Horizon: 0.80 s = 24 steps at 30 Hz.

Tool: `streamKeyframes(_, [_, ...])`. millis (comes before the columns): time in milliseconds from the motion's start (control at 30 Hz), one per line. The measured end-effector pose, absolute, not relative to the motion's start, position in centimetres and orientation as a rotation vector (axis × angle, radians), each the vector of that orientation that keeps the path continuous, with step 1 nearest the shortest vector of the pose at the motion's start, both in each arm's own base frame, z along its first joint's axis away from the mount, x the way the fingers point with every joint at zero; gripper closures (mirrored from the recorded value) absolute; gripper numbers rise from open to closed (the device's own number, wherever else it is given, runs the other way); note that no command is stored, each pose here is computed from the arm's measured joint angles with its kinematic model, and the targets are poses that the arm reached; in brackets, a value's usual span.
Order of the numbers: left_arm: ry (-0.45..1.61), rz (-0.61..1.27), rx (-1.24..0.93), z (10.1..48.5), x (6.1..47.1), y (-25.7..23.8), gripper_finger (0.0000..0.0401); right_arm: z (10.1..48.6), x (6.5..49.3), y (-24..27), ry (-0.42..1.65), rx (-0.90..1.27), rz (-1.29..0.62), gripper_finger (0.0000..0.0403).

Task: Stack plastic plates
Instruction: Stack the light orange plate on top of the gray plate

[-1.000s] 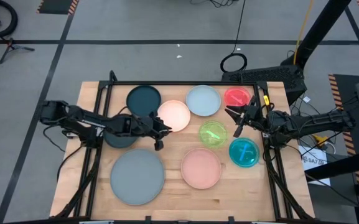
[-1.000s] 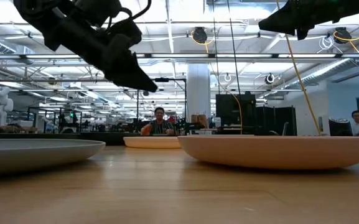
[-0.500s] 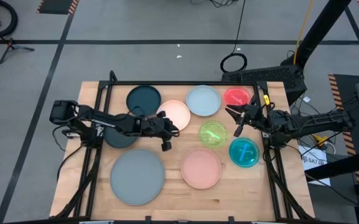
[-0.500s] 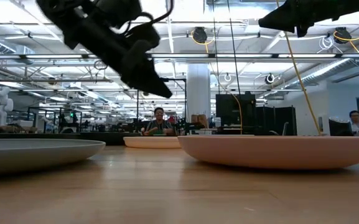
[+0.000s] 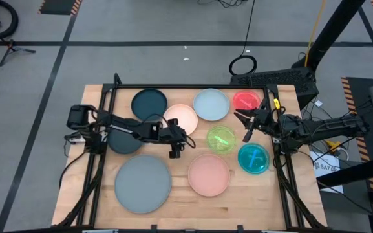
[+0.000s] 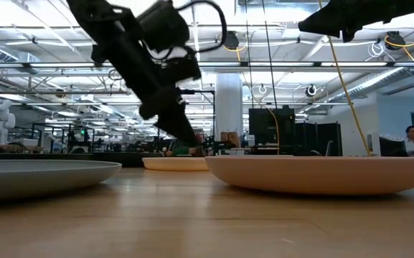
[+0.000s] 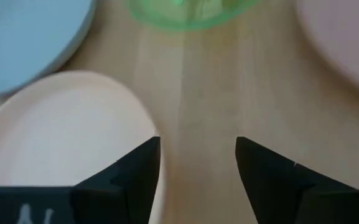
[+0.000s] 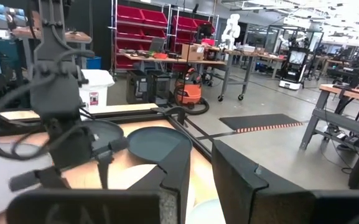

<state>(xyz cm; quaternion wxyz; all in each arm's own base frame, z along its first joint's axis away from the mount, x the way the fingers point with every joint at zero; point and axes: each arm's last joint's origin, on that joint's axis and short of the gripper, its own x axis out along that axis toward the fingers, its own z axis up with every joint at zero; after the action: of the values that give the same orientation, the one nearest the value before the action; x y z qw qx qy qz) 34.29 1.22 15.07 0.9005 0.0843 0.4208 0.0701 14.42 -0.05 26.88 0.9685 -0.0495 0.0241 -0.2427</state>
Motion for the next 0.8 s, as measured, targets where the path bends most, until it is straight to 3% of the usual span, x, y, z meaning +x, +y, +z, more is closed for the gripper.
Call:
streamKeyframes(433, [0.967,0.234,0.198,12.2,34.4,3.8,0.0192,26.9,14.4,0.0,0.055,-0.125,-0.491,0.0342])
streamKeyframes(800, [0.990,0.195,0.200,12.1,34.3,3.4,0.0329,26.9,14.4,-0.1,0.053,-0.131,-0.493,0.0342])
